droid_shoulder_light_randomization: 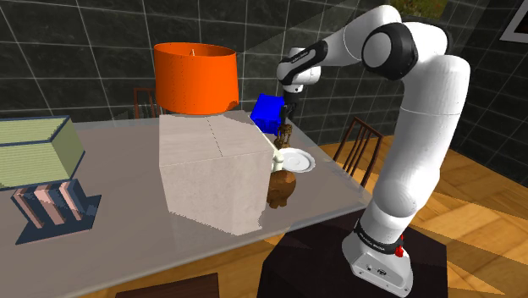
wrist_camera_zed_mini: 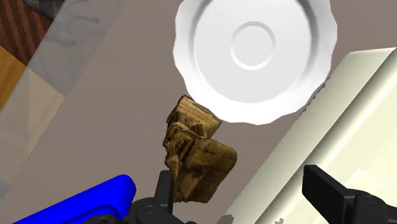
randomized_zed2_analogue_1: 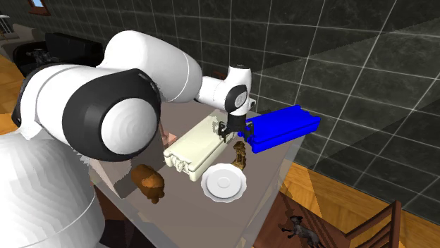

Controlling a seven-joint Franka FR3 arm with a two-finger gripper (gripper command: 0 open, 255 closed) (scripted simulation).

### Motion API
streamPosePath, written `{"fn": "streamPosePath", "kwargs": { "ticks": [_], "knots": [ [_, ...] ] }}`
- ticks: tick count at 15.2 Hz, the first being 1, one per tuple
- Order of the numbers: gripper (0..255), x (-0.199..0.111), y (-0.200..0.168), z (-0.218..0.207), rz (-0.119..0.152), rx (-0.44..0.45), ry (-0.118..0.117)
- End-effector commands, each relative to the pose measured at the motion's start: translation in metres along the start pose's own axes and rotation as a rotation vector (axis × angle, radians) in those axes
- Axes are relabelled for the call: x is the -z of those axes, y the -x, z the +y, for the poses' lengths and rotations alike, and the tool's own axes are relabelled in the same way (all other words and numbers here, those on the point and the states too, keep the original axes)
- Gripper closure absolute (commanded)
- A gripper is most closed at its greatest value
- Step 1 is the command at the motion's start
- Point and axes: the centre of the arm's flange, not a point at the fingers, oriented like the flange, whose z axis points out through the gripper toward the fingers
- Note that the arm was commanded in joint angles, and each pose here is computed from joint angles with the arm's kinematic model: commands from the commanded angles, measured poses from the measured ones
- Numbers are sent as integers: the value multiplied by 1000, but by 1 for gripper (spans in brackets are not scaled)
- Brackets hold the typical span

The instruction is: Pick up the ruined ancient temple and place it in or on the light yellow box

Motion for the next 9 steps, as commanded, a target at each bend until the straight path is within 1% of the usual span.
{"fn": "streamPosePath", "kwargs": {
  "ticks": [1, 9],
  "knots": [
    [0, -9, -10, 15, 1, 2, 1],
    [0, -49, -10, 15, 1, 2, 1]
  ]
}}
